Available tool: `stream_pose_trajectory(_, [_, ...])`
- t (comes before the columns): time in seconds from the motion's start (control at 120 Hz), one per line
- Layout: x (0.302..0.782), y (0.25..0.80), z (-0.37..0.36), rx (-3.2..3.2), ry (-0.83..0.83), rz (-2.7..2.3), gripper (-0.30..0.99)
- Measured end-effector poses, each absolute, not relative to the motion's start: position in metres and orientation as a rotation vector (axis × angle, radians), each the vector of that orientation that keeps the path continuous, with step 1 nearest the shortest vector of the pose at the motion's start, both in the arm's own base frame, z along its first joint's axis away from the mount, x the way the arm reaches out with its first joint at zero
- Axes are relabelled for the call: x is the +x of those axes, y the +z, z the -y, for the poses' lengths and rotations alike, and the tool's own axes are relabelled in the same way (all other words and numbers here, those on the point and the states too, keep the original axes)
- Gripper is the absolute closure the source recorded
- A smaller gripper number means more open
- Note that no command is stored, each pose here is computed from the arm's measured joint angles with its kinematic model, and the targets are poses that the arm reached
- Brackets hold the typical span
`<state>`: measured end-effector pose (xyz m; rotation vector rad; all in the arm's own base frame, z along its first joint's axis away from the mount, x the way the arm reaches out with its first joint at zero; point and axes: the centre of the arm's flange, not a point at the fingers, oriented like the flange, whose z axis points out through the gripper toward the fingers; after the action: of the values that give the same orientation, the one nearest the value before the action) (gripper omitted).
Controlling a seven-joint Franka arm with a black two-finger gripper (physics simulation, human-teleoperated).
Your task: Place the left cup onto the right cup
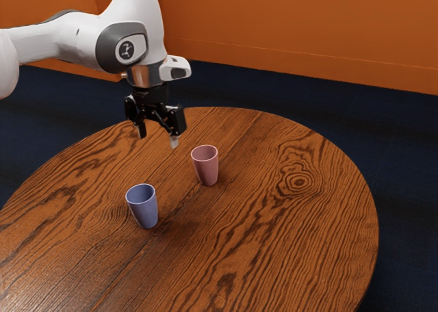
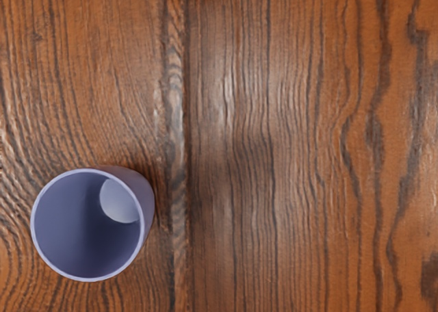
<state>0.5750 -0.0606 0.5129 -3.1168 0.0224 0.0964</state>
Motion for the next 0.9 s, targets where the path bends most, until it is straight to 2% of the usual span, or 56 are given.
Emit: stream_pose_trajectory(0.9, [0.561,0.424,0.032,-3.142,0.13,0.12,0.1])
